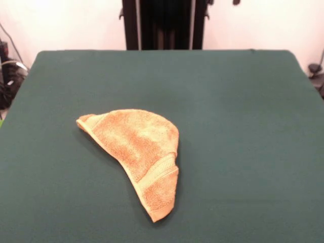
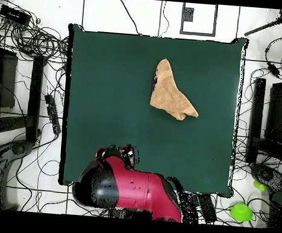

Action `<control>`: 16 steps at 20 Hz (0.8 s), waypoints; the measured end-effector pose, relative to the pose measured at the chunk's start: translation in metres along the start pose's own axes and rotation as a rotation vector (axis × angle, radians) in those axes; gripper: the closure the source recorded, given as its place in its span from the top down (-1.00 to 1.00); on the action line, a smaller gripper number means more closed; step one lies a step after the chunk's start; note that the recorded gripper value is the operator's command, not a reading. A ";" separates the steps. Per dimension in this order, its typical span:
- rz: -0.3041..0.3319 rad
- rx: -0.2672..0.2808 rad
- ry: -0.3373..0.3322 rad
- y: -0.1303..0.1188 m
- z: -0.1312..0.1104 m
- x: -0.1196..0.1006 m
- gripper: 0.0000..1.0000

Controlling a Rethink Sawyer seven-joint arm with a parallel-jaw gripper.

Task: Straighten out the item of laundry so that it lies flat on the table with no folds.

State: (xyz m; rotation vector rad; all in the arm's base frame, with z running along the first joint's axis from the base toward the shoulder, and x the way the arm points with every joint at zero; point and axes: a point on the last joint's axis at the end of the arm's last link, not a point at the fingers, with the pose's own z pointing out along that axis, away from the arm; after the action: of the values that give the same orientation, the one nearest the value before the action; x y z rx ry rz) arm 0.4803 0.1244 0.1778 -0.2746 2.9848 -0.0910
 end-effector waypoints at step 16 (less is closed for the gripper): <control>-0.009 0.031 0.015 -0.021 0.074 0.005 1.00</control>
State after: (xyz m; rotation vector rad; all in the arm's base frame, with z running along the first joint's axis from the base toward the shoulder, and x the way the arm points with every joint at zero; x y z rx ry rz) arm 0.4902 0.0994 0.1055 -0.2857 2.9944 -0.1406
